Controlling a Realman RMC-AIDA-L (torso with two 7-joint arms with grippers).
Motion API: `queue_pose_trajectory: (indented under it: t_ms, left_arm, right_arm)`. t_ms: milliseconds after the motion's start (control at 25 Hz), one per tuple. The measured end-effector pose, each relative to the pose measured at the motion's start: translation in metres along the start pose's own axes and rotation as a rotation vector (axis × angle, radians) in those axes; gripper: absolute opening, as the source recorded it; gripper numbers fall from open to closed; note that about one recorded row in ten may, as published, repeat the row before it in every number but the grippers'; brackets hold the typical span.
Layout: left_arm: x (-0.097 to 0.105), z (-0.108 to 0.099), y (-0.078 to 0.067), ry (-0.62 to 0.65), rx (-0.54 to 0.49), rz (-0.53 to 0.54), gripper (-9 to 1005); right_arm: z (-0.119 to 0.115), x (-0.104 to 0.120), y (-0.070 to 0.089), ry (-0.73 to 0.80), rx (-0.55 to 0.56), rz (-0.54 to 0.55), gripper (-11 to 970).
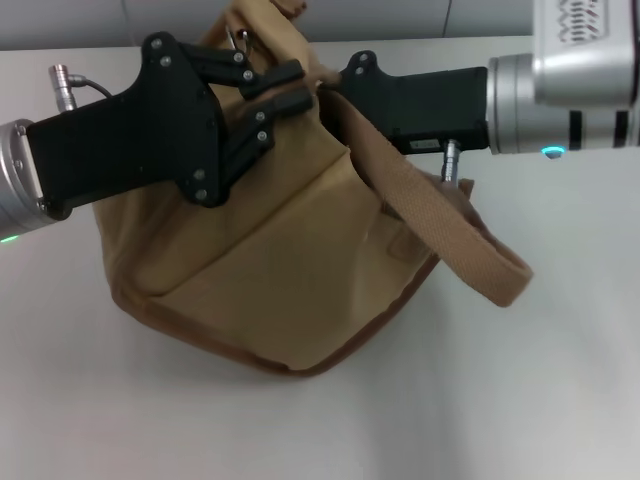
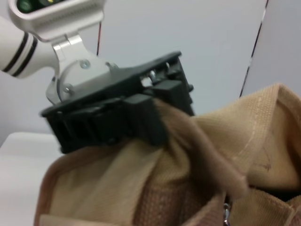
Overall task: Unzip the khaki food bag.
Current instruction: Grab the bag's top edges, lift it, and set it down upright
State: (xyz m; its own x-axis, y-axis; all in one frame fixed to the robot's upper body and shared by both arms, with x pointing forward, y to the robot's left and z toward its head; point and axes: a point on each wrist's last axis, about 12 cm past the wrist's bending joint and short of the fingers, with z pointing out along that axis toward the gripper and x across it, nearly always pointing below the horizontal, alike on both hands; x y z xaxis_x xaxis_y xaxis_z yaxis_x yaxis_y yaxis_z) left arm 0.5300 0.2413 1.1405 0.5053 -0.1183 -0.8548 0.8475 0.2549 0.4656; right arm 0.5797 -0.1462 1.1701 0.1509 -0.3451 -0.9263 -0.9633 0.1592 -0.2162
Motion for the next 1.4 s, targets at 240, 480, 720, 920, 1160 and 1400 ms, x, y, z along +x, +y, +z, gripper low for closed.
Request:
queue_pose_trajectory:
  t_ms: [240, 480, 720, 920, 1160, 1400]
  left_arm:
    - [0.0, -0.003, 0.002, 0.002, -0.032, 0.005, 202]
    - [0.0, -0.006, 0.003, 0.003, -0.053, 0.008, 205]
    - [0.0, -0.006, 0.004, 0.0, -0.065, 0.011, 207]
    - [-0.001, -0.006, 0.005, -0.005, -0.088, 0.014, 210]
    - [-0.001, -0.009, 0.005, -0.01, -0.108, 0.015, 212]
    - [-0.002, -0.011, 0.005, -0.016, -0.133, 0.015, 215]
  right_arm:
    - [-0.013, 0.012, 0.006, -0.032, 0.039, 0.029, 1]
    - [-0.024, 0.024, 0.015, -0.026, 0.061, 0.043, 0]
    - [-0.044, 0.031, 0.025, -0.052, 0.048, 0.052, -1]
    - [-0.06, 0.035, 0.027, -0.072, 0.053, 0.073, -1]
    - [-0.07, 0.04, 0.032, -0.063, 0.029, 0.103, -2]
    - [-0.088, 0.05, 0.043, -0.003, -0.041, 0.16, -2]
